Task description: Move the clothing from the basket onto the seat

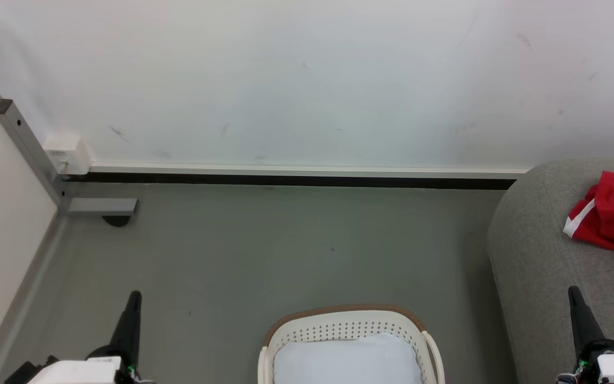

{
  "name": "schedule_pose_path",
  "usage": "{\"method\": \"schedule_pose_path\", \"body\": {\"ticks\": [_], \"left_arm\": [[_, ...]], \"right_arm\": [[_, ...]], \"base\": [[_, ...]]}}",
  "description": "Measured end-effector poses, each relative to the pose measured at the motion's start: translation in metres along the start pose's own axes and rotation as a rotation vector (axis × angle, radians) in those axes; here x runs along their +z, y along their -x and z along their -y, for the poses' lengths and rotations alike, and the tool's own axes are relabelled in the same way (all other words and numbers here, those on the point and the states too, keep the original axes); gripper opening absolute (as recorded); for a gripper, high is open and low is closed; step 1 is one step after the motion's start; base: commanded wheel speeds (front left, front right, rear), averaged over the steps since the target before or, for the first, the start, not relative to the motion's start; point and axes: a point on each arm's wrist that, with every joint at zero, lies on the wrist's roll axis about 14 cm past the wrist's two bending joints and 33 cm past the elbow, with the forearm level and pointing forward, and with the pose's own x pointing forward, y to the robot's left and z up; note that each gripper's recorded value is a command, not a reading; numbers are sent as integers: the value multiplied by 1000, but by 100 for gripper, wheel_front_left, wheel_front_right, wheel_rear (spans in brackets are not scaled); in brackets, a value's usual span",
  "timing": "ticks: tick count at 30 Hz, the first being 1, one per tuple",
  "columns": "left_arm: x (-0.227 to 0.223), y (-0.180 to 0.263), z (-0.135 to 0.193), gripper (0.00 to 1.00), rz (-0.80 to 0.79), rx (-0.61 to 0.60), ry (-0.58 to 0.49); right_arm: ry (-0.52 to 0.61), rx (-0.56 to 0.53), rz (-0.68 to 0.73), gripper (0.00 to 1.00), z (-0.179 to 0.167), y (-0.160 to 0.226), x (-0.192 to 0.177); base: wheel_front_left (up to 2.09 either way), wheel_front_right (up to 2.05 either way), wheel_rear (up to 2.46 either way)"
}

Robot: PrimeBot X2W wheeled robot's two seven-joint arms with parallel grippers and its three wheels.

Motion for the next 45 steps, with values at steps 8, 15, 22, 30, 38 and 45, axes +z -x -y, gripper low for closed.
{"method": "schedule_pose_path", "body": {"ticks": [8, 15, 22, 30, 38, 45], "left_arm": [[1, 0, 2, 0, -4, -12, 56], [2, -1, 5, 0, -5, -22, 105], [2, -1, 6, 0, -6, -28, 125], [2, -1, 6, 0, -6, -29, 125], [2, -1, 6, 0, -6, -29, 125], [2, -1, 6, 0, -6, -29, 125]], "right_arm": [[-47, 7, -2, 0, -2, -1, 1], [-88, 14, -3, 0, -3, -1, 1], [-118, 20, -3, 0, -4, -2, 2], [-118, 20, -3, 0, -4, -2, 2], [-118, 21, -3, 0, -4, -2, 2], [-118, 21, -3, 0, -5, -2, 2]], "base": [[0, 0, 0], [0, 0, 0], [0, 0, 0], [0, 0, 0], [0, 0, 0], [0, 0, 0]]}}
